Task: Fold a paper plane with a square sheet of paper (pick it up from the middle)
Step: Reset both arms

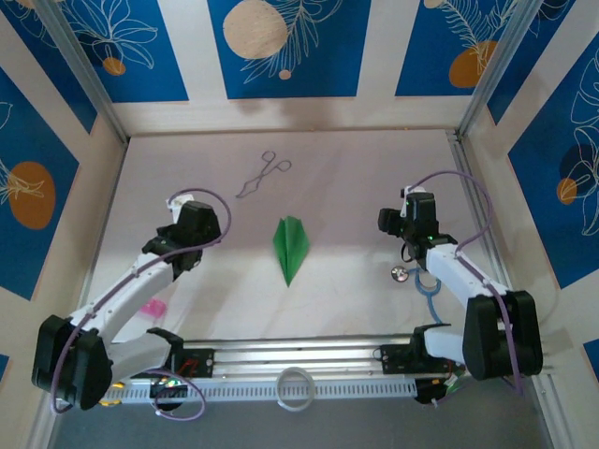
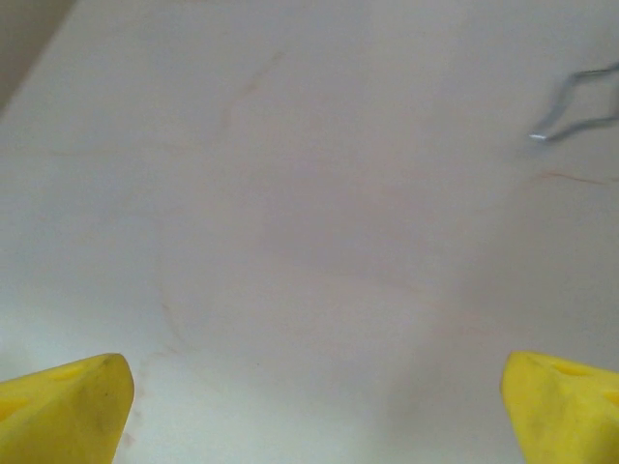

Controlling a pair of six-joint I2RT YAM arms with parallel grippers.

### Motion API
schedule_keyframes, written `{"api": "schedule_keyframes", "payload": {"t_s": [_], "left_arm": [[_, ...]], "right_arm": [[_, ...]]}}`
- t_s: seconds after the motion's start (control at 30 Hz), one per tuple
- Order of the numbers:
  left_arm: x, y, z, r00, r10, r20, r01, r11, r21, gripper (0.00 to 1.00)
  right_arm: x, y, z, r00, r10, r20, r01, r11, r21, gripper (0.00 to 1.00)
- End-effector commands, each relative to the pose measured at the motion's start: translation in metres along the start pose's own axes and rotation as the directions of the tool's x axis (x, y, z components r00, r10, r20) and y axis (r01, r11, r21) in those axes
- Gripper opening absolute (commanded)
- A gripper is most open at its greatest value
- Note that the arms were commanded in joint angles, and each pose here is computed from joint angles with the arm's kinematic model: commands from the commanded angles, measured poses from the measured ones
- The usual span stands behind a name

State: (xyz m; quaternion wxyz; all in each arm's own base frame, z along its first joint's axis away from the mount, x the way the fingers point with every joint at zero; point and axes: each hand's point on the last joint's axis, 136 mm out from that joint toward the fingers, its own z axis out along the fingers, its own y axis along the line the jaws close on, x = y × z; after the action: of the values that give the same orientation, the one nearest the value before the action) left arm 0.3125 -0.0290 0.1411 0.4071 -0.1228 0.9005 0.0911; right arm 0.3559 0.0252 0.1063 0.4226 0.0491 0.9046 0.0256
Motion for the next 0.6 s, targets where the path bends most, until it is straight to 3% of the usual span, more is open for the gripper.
{"api": "schedule_keyframes", "payload": {"t_s": [0.0, 0.2, 0.4, 0.47, 0.5, 0.57], "left_arm": [[-0.011, 0.016, 0.018, 0.996, 0.059, 0.065, -0.057, 0.998, -0.041, 0.98], [-0.022, 0.013, 0.048, 0.988, 0.093, 0.122, -0.100, 0.994, 0.049, 1.00], [-0.029, 0.008, 0.070, 0.948, 0.175, 0.265, -0.188, 0.982, 0.024, 1.00], [-0.029, 0.005, 0.076, 0.935, 0.165, 0.315, -0.187, 0.982, 0.039, 1.00], [-0.029, 0.003, 0.078, 0.927, 0.156, 0.340, -0.183, 0.982, 0.049, 1.00], [-0.035, -0.005, 0.081, 0.912, 0.147, 0.382, -0.195, 0.977, 0.090, 1.00]], "right_arm": [[-0.028, 0.004, 0.014, 0.980, -0.114, 0.165, 0.118, 0.993, -0.011, 0.71], [-0.026, 0.028, 0.031, 0.957, -0.137, 0.255, 0.182, 0.969, -0.164, 0.70], [-0.013, 0.026, 0.028, 0.931, -0.072, 0.359, 0.178, 0.946, -0.270, 0.70], [-0.010, 0.025, 0.030, 0.946, -0.086, 0.314, 0.176, 0.947, -0.270, 0.72], [-0.013, 0.023, 0.032, 0.945, -0.076, 0.317, 0.165, 0.951, -0.263, 0.97], [-0.015, 0.005, 0.040, 0.959, -0.027, 0.283, 0.079, 0.981, -0.177, 0.99]]}}
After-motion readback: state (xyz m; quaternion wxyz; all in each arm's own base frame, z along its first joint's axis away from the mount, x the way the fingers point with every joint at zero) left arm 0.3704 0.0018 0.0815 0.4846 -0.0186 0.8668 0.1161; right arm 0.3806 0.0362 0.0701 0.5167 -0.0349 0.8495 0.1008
